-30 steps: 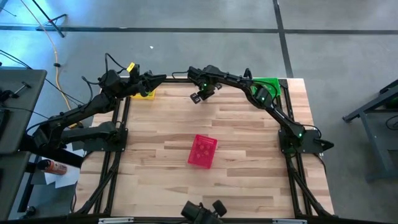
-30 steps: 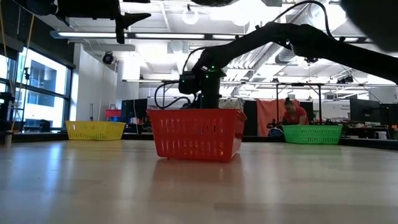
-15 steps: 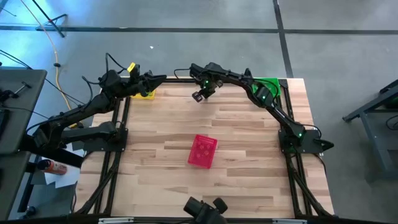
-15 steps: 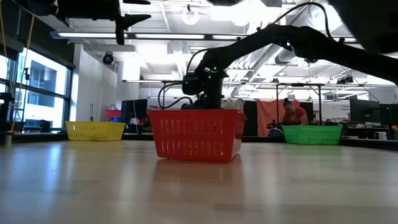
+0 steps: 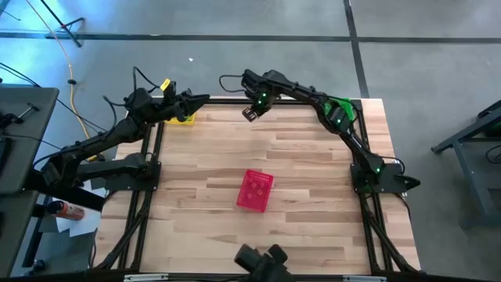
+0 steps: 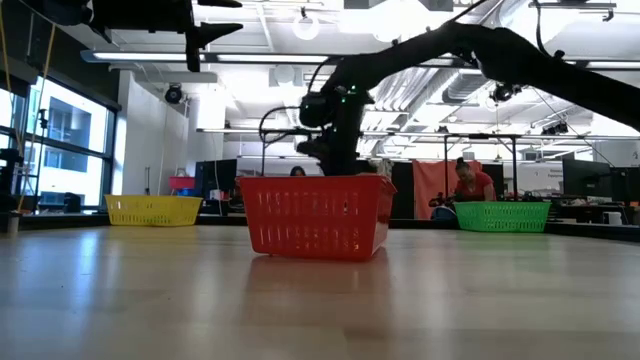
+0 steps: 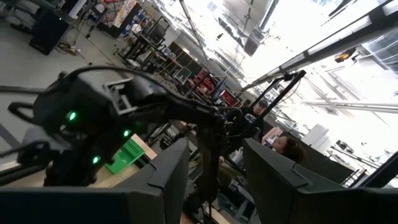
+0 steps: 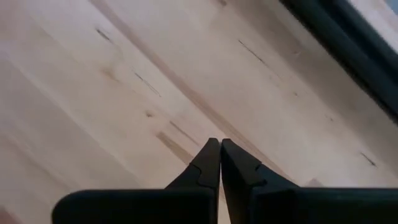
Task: Sort Halloween decoration
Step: Put the white skull toy into the green bin
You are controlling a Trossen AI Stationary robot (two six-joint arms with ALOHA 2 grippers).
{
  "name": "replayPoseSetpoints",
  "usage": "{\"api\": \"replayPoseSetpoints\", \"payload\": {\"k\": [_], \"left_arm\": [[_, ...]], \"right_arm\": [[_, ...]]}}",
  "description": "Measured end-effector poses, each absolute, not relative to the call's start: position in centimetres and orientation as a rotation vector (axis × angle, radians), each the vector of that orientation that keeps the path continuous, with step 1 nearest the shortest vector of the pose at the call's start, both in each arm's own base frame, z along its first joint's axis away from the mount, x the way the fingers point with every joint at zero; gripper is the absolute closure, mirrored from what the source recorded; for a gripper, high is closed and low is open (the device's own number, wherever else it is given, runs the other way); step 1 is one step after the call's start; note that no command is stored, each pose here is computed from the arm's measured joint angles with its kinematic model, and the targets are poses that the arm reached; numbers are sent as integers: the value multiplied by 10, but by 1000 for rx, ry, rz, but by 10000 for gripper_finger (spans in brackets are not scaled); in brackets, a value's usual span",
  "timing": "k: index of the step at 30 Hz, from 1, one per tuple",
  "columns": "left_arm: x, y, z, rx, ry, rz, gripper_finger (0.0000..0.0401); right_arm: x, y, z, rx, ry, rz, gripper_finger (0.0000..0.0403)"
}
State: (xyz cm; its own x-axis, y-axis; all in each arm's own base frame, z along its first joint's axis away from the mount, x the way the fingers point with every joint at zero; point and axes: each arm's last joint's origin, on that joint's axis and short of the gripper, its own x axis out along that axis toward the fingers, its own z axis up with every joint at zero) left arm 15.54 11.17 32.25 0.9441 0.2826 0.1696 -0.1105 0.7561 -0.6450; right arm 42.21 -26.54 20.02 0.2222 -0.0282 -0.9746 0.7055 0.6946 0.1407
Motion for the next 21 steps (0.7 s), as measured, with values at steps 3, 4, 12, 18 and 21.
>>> {"api": "replayPoseSetpoints", "payload": {"k": [3, 4, 12, 18, 21], "left_arm": [[155, 112, 322, -683, -264, 218, 259], [155, 112, 322, -683, -263, 218, 259], [155, 112, 322, -682, -262, 219, 259], [155, 112, 322, -658, -259, 222, 259], [155, 112, 322, -658, -258, 222, 259]], "right_arm": [[418, -267, 212, 675, 1227, -530, 400], [416, -267, 217, 673, 1216, -521, 400], [403, -256, 255, 628, 1204, -445, 400], [387, -249, 277, 595, 1208, -436, 401], [373, -248, 285, 591, 1213, -455, 402]]}}
